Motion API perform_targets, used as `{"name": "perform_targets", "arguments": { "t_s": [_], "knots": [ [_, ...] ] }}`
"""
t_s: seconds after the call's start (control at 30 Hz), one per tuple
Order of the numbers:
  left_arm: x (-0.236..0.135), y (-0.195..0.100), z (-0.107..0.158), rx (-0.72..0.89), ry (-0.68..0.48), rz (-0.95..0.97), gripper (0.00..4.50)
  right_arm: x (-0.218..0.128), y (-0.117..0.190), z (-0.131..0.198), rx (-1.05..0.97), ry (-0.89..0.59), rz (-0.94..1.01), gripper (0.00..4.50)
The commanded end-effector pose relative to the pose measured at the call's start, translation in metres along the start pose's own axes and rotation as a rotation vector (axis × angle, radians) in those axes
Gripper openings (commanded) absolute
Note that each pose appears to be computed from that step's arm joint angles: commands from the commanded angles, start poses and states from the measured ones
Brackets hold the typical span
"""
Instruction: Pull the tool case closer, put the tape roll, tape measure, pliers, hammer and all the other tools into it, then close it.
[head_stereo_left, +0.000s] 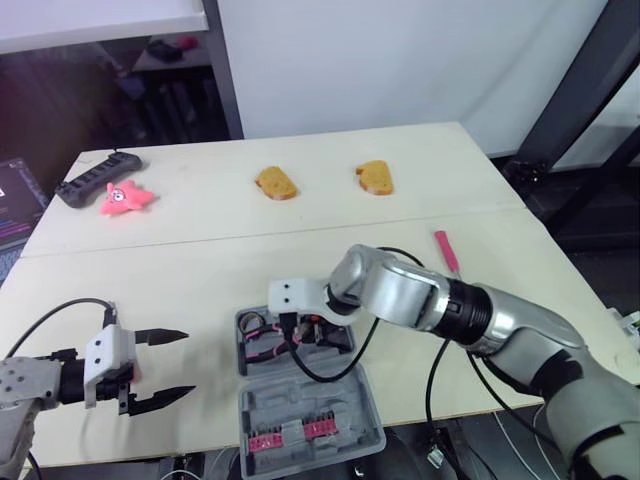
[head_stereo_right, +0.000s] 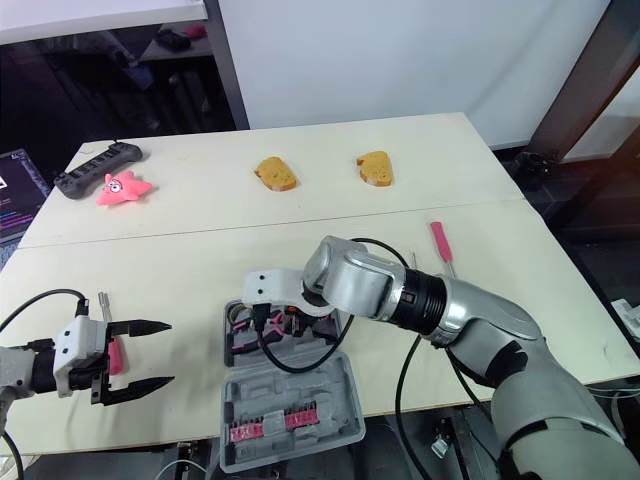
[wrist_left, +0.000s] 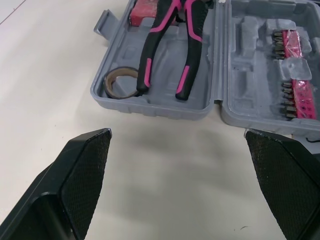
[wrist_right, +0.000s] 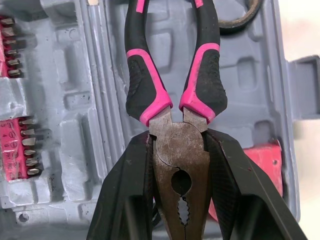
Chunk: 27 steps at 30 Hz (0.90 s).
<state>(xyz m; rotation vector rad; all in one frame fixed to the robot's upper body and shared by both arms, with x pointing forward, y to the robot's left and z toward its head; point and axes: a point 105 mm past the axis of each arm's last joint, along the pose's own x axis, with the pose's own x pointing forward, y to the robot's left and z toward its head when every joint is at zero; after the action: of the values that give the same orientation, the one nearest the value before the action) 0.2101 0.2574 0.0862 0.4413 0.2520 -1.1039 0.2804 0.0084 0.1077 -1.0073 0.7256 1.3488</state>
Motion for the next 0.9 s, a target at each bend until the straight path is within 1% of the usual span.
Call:
{"name": "perform_targets", "arguments": {
  "t_s": [0.03,0.23,0.5,0.7,0.9],
  "knots": [
    [-0.005,0.007,0.009,0.034,-0.012,0.027,4.50,-0.002,-0.001,0.005,-0.029,-0.019,-0.005,0.98],
    [-0.004,0.011,0.010,0.039,-0.012,0.027,4.50,0.001,-0.001,0.009,-0.053,-0.028,0.008,0.98],
    [-0.002,0.014,0.012,0.046,-0.019,0.028,4.50,0.014,0.000,0.007,-0.052,-0.019,0.018,0.98],
    [-0.001,0.014,0.013,0.048,-0.021,0.029,4.50,0.030,0.002,-0.003,-0.035,-0.001,0.034,0.98],
    [-0.001,0.015,0.013,0.048,-0.020,0.029,4.50,0.034,-0.003,-0.007,-0.023,-0.006,0.016,0.98]
  ]
}}
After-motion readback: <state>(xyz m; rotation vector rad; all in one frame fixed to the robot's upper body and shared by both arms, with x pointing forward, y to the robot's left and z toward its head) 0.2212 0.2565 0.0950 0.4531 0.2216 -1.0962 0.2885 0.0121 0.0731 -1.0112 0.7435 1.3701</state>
